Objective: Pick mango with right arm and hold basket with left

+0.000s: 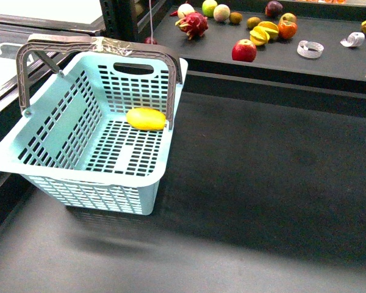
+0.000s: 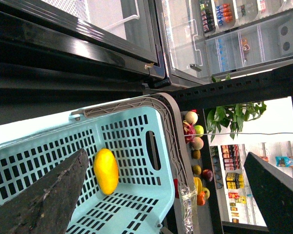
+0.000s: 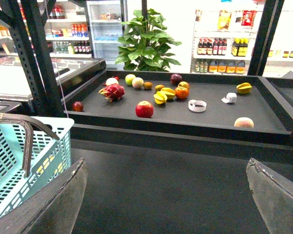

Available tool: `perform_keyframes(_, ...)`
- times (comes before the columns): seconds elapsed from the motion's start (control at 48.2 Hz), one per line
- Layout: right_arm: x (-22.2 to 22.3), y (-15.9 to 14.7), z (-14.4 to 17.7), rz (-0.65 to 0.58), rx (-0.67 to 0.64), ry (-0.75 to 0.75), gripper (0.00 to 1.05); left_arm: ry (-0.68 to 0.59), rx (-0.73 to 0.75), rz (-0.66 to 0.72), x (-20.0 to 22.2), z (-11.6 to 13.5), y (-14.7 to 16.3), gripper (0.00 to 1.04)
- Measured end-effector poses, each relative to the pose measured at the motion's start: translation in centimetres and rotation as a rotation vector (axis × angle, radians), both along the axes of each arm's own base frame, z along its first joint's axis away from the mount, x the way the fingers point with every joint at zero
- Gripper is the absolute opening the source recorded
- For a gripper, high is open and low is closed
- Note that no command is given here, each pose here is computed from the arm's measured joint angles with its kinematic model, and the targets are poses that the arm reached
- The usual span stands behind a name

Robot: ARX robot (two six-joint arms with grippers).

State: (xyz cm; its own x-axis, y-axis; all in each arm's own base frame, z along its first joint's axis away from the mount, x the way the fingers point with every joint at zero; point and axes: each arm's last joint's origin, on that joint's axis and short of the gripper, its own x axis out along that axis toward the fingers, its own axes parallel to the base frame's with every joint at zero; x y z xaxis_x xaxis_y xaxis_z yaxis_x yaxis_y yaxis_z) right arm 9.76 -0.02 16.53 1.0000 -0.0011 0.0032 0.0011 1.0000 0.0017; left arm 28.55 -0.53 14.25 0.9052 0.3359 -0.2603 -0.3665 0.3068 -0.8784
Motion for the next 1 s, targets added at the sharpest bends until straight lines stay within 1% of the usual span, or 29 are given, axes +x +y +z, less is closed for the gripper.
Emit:
perform_keyframes(0.062, 0.0, 0.0, 0.0, 0.0, 0.0, 0.0, 0.97, -0.001, 0.0, -0.001, 0.0, 0.0, 0.0, 0.96)
perform_keyframes(0.083, 0.0, 0.0, 0.0, 0.0, 0.0, 0.0, 0.97, -0.001, 0.012, -0.026, 0.0, 0.0, 0.0, 0.96)
perform_keyframes(0.124, 0.0, 0.0, 0.0, 0.0, 0.0, 0.0, 0.97, -0.038, 0.095, -0.158, -0.3, -0.2, 0.3, 0.89)
perform_keyframes(0.166, 0.0, 0.0, 0.0, 0.0, 0.0, 0.0, 0.97, -0.07, 0.234, -0.27, -0.9, -0.3, 0.5, 0.82)
perform_keyframes(0.187, 0.0, 0.0, 0.0, 0.0, 0.0, 0.0, 0.97, -0.095, 0.341, -0.338, -1.4, -0.2, 0.5, 0.78)
perform_keyframes(0.207, 0.0, 0.0, 0.0, 0.0, 0.0, 0.0, 0.97, -0.112, 0.408, -0.369, -1.8, -0.1, 0.5, 0.74)
perform_keyframes(0.228, 0.0, 0.0, 0.0, 0.0, 0.0, 0.0, 0.97, -0.115, 0.518, -0.4, -2.2, 0.1, 0.4, 0.71)
perform_keyframes(0.27, 0.0, 0.0, 0.0, 0.0, 0.0, 0.0, 0.97, -0.111, 0.681, -0.43, -3.0, 0.4, 0.4, 0.64)
perform_keyframes(0.311, 0.0, 0.0, 0.0, 0.0, 0.0, 0.0, 0.97, -0.09, 0.868, -0.449, -4.1, 0.7, 0.4, 0.53)
perform_keyframes(0.353, 0.0, 0.0, 0.0, 0.0, 0.0, 0.0, 0.97, -0.066, 0.995, -0.458, -5.2, 0.9, 0.5, 0.42)
perform_keyframes(0.373, 0.0, 0.0, 0.0, 0.0, 0.0, 0.0, 0.97, -0.06, 1.022, -0.46, -5.5, 0.9, 0.5, 0.38)
perform_keyframes(0.415, 0.0, 0.0, 0.0, 0.0, 0.0, 0.0, 0.97, -0.027, 1.078, -0.477, -6.2, 1.2, 0.5, 0.27)
perform_keyframes(0.477, 0.0, 0.0, 0.0, 0.0, 0.0, 0.0, 0.97, -0.028, 1.12, -0.474, -7.5, 1.8, 0.5, 0.11)
perform_keyframes(0.539, 0.0, 0.0, 0.0, 0.0, 0.0, 0.0, 0.97, -0.033, 1.135, -0.47, -8.4, 2.0, 0.5, 0.01)
perform_keyframes(0.767, 0.0, 0.0, 0.0, 0.0, 0.0, 0.0, 0.97, -0.025, 1.15, -0.473, -11.6, 2.0, 0.5, 0.02)
perform_keyframes(0.996, 0.0, 0.0, 0.0, 0.0, 0.0, 0.0, 0.97, -0.025, 1.154, -0.473, -13.3, 2.0, 0.5, 0.02)
